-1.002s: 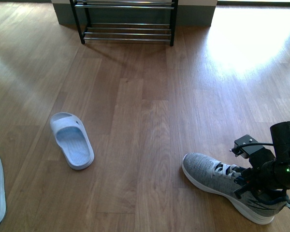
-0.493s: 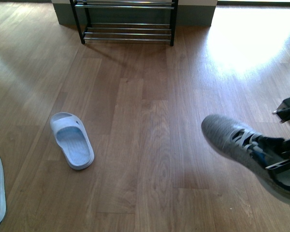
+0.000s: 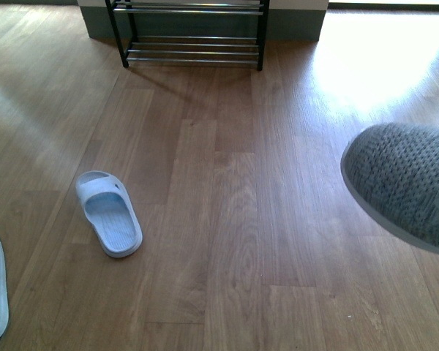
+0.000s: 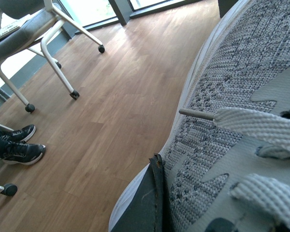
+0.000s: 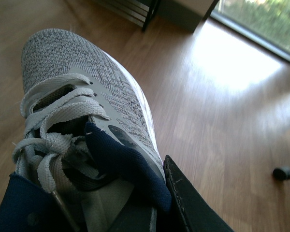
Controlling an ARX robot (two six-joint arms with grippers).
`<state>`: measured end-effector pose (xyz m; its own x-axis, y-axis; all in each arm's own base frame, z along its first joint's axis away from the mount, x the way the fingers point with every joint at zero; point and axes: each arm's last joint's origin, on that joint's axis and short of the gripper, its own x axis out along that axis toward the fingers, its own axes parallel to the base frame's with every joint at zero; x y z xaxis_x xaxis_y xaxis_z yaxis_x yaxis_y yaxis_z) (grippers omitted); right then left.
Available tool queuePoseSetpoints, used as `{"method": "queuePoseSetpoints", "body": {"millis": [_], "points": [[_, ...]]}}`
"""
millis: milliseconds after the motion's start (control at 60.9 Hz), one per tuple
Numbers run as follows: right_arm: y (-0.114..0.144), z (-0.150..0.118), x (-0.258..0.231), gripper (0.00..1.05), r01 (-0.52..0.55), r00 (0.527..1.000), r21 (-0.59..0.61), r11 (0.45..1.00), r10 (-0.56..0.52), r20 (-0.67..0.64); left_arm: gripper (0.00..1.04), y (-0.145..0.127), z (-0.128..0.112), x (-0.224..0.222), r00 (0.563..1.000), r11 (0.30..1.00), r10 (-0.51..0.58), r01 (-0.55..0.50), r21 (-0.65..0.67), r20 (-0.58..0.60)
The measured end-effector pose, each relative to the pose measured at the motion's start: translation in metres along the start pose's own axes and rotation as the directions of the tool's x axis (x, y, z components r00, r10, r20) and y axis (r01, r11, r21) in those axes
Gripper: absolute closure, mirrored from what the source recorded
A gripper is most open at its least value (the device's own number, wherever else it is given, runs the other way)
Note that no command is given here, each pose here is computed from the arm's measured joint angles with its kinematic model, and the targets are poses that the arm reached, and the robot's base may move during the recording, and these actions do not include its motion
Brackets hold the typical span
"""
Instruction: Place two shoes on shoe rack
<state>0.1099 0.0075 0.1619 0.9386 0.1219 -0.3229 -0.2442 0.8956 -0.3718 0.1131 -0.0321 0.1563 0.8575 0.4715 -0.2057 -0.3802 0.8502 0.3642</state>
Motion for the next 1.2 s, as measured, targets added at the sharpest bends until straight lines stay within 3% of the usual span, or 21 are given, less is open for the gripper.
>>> {"method": "queuePoseSetpoints", "body": {"millis": [49, 131, 1199], "points": [[0.0003, 0.0040, -0.0097, 1.03, 0.033, 0.995, -0.008, 0.999, -0.032, 0.097, 1.03, 0.0000, 0.0000, 0.0000, 1.000, 1.000, 0.000, 0.000, 0.000, 0.000], [-0.0005, 0.0068, -0.0134, 1.03, 0.047, 0.990, -0.006, 0.999, -0.046, 0.134, 1.03, -0.0002, -0.0001, 0.0000, 1.000, 1.000, -0.003, 0.003, 0.000, 0.000], [0.0001, 0.0066, -0.0134, 1.03, 0.041, 0.990, 0.001, 0.999, -0.041, 0.135, 1.03, -0.0004, -0.0009, 0.0000, 1.000, 1.000, 0.001, -0.001, 0.004, -0.002]]}}
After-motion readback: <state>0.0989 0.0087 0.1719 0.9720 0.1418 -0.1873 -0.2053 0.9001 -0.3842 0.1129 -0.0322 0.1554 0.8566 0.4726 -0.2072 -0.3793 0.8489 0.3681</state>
